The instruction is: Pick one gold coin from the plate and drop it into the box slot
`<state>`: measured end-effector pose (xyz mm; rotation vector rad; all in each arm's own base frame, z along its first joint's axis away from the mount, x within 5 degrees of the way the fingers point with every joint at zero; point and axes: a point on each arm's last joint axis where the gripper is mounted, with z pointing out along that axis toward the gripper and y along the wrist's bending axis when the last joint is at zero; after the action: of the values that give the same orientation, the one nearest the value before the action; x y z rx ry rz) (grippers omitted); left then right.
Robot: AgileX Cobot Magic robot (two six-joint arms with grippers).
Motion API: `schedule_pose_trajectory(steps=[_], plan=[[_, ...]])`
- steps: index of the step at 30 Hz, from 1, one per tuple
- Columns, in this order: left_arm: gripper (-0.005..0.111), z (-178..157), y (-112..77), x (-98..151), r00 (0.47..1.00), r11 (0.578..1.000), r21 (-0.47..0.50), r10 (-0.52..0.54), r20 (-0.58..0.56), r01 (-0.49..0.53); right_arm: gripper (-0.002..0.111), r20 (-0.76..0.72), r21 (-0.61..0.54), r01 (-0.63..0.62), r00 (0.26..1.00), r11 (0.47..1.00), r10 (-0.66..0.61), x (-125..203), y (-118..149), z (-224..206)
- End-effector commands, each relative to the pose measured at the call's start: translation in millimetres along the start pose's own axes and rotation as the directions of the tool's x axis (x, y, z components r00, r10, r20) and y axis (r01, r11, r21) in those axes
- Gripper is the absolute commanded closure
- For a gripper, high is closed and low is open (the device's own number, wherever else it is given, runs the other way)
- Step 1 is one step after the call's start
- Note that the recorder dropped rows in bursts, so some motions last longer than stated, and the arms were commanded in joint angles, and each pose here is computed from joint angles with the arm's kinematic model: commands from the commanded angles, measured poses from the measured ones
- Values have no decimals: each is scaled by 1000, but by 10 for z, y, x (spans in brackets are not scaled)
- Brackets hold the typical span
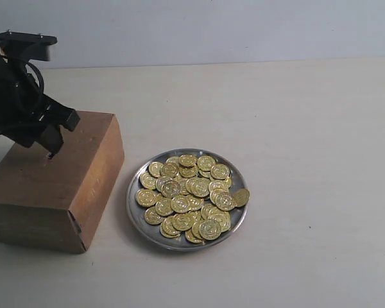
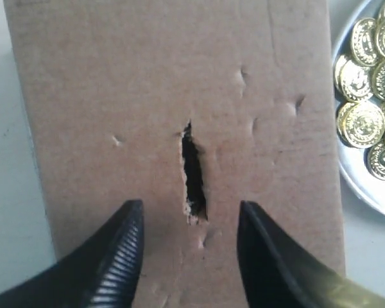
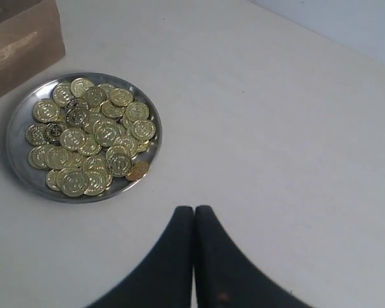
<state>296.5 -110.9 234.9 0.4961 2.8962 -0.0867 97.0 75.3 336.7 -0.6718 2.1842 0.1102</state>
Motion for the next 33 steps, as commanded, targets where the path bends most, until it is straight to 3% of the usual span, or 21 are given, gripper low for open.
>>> schedule_pose_trajectory(steps=[1,2,4,5,6,7,9,12,15,21,26,28,29,33], plan=[[92,-342,12,-14,985,1000,-9,6,170,-4,108,198,-20,17,980,1000,-12,-83,-54,-145],[107,-554,-10,17,955,1000,10,-10,297,7,108,309,-47,19,951,999,-4,-119,-80,-257],[106,-853,-82,199,861,999,50,-23,507,-3,108,458,-105,21,888,994,29,-134,-116,-452],[106,-1021,-151,366,766,997,68,-22,642,-28,108,520,-136,22,853,990,52,-88,-134,-532],[106,-1047,-192,494,710,996,74,-18,704,-48,108,560,-156,33,827,987,60,-34,-132,-554],[106,-1120,-268,727,616,992,84,-9,788,-93,108,605,-181,54,793,982,68,60,-114,-548],[106,-1034,-336,1112,500,983,105,-15,866,-151,108,676,-230,103,732,968,83,266,-48,-476],[106,-924,-349,1425,418,973,126,-35,908,-192,108,708,-272,155,701,950,88,499,56,-301],[106,-743,-324,1691,383,965,166,-78,920,-203,108,714,-300,197,695,933,83,707,150,-120],[106,-363,-255,2028,369,962,174,-87,926,-210,108,695,-343,249,716,906,67,1023,289,175],[106,-97,-207,2200,377,963,186,-101,921,-196,108,640,-366,233,766,901,62,1199,329,338],[106,-137,-207,2190,327,962,181,-107,939,-205,108,599,-391,192,796,900,90,1262,334,395],[106,-112,-213,2200,349,963,162,-78,934,-216,108,575,-402,165,811,901,108,1283,331,415],[106,-115,-232,2205,334,960,108,-16,943,-258,108,499,-444,83,850,892,170,1386,341,499]])
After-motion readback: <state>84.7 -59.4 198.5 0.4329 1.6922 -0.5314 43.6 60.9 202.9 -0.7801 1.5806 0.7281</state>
